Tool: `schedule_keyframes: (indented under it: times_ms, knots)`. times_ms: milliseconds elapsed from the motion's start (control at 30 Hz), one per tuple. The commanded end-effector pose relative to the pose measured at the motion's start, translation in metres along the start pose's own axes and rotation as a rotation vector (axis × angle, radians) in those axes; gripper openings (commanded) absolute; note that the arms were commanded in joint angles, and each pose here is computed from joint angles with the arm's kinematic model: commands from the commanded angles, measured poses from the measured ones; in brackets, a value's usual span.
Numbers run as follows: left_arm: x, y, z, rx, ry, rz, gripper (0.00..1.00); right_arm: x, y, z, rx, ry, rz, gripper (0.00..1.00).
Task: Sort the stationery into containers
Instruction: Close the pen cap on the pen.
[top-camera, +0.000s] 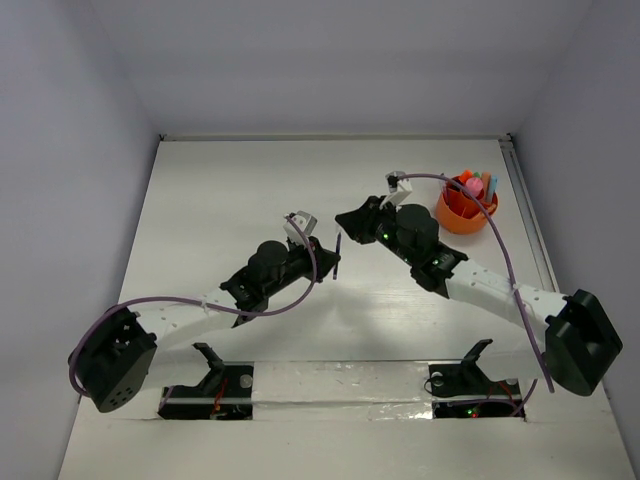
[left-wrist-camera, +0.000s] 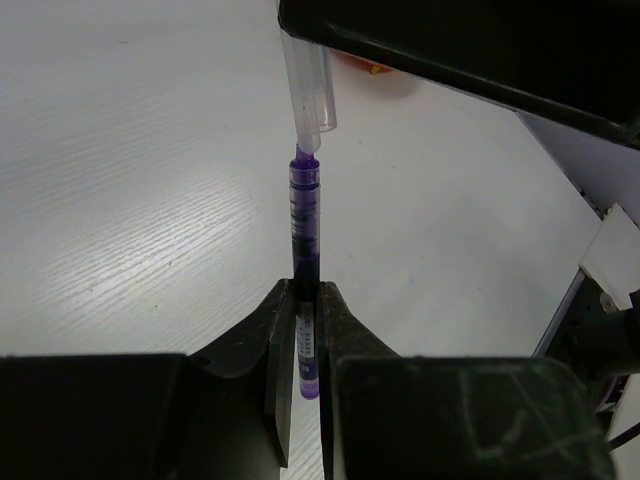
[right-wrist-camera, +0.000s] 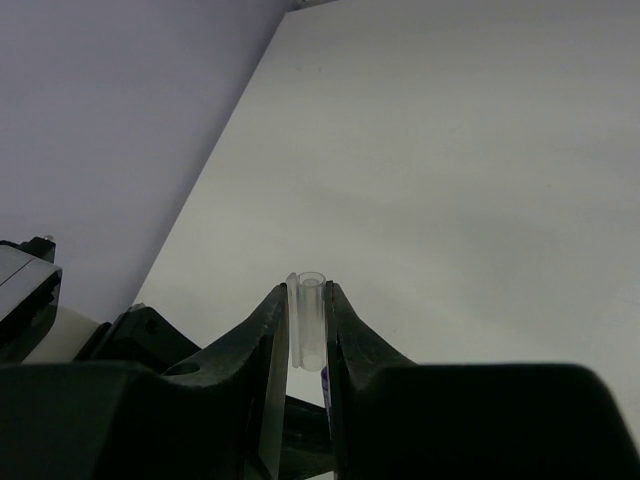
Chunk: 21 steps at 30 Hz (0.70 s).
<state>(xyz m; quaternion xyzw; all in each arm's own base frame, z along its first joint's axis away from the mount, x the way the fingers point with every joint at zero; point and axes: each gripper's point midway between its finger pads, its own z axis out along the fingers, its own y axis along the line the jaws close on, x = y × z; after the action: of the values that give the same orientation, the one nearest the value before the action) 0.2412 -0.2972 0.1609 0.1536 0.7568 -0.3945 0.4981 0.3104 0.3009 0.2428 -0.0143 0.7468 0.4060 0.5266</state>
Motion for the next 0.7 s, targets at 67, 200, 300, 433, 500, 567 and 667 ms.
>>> schedule_keyframes:
  times_ms: [67,200,300,433,500,567,667]
  knots:
    - [-0.027,-0.007,-0.003,0.019,-0.092,0.006,0.0,0.003,0.007,0.001,-0.015,-0.018,-0.025,0.0]
    - [-0.029,-0.008,-0.005,0.023,-0.101,0.005,0.0,0.003,0.004,0.0,-0.001,-0.025,-0.032,0.0]
    - [-0.03,-0.01,-0.006,0.03,-0.103,0.004,0.0,0.003,0.003,0.0,0.001,-0.027,-0.034,0.0]
    - [-0.032,-0.01,-0.007,0.03,-0.111,0.009,0.0,0.002,0.003,0.0,0.002,-0.029,-0.038,0.0]
    - [-0.028,-0.011,-0.005,0.04,-0.095,0.011,0.0,-0.006,0.009,-0.001,-0.011,-0.046,-0.045,0.0]
    - [-0.026,-0.013,-0.003,0.052,-0.085,0.003,0.0,-0.014,0.012,-0.002,-0.013,-0.066,-0.06,0.0]
    - [-0.023,-0.016,-0.001,0.073,-0.073,-0.005,0.0,-0.032,0.015,-0.003,0.007,-0.114,-0.07,0.0]
